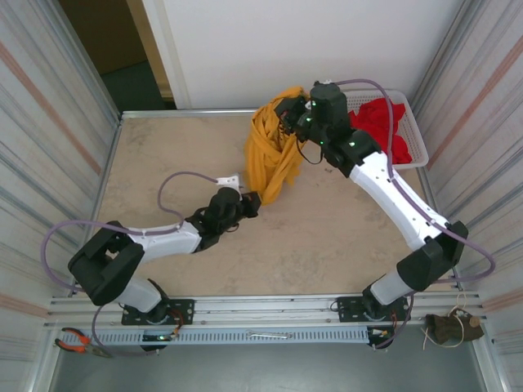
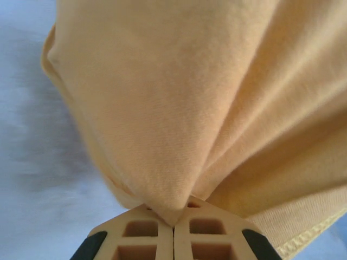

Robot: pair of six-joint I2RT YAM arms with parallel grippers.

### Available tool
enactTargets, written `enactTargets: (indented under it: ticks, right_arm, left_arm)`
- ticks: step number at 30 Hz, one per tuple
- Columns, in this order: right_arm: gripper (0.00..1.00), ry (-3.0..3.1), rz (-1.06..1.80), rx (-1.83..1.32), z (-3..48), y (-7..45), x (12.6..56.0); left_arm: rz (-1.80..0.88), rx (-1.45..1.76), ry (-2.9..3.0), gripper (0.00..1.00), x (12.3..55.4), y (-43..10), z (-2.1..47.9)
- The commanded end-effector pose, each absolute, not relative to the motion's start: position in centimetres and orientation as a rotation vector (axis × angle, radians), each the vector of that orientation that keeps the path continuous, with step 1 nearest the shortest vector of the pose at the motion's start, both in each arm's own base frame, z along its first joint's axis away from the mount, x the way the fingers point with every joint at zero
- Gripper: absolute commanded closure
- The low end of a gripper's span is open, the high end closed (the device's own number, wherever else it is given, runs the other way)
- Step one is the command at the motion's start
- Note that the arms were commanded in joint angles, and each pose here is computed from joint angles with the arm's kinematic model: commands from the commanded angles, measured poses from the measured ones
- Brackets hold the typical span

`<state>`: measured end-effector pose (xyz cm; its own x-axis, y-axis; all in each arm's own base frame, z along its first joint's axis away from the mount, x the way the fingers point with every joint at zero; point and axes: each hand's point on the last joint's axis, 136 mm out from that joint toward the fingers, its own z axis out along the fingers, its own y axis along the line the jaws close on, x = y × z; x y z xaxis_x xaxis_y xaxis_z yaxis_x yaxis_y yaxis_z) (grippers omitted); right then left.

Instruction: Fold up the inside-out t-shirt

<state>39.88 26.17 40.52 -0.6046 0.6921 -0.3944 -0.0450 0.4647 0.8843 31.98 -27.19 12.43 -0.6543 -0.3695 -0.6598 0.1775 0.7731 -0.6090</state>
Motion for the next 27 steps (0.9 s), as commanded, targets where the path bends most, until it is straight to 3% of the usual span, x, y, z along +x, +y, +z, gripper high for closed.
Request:
enactTargets:
  ticks: [1, 7, 8, 9, 10, 12, 14, 20, 22, 25, 27]
  right_arm:
    - [1.00, 1.798, 1.319, 0.488, 46.1, 24.0, 37.2]
    - [1.00, 1.783, 1.282, 0.545, 44.8, 20.3, 36.4]
    - [1.00, 1.782, 1.277, 0.552, 44.6, 19.9, 36.5]
    - [1.00, 1.783, 1.279, 0.554, 44.7, 19.6, 36.5]
    - [1.00, 1.785, 1.281, 0.552, 44.8, 19.4, 36.5]
    - [1.00, 1.793, 1.290, 0.522, 45.4, 19.7, 36.3]
    - [1.00, 1.803, 1.302, 0.483, 46.1, 20.0, 35.9]
    - [1.00, 1.892, 1.330, 0.285, 48.0, 22.2, 35.4]
    - [1.00, 1.795, 1.465, 0.103, 51.8, 25.4, 32.8]
    - [1.00, 1.822, 1.273, -0.048, 53.8, 26.3, 31.7]
    - [1.00, 1.802, 1.506, -0.137, 54.6, 27.7, 32.0]
  left_arm:
    - [-0.711, -0.203, 2.211, 1.00, 32.3, -23.4, 10.7]
    - [-0.625, -0.242, 2.202, 1.00, 33.5, -19.2, 11.6]
    - [-0.637, -0.247, 2.194, 0.86, 33.6, -18.8, 12.0]
    - [-0.650, -0.237, 2.178, 0.64, 33.7, -18.5, 12.6]
    - [-0.648, -0.232, 2.166, 0.49, 33.7, -18.2, 13.1]
    - [-0.641, -0.212, 2.135, 0.31, 33.4, -17.5, 14.7]
    - [-0.640, -0.187, 2.092, 0.23, 32.9, -17.0, 16.7]
    - [-0.708, -0.068, 1.950, 0.11, 31.9, -17.1, 24.7]
    - [-0.744, -0.013, 1.914, 0.09, 31.8, -17.8, 27.3]
    - [-0.814, 0.040, 1.849, 0.05, 32.1, -19.0, 30.7]
    - [-0.857, 0.076, 1.810, 0.04, 32.5, -19.8, 32.8]
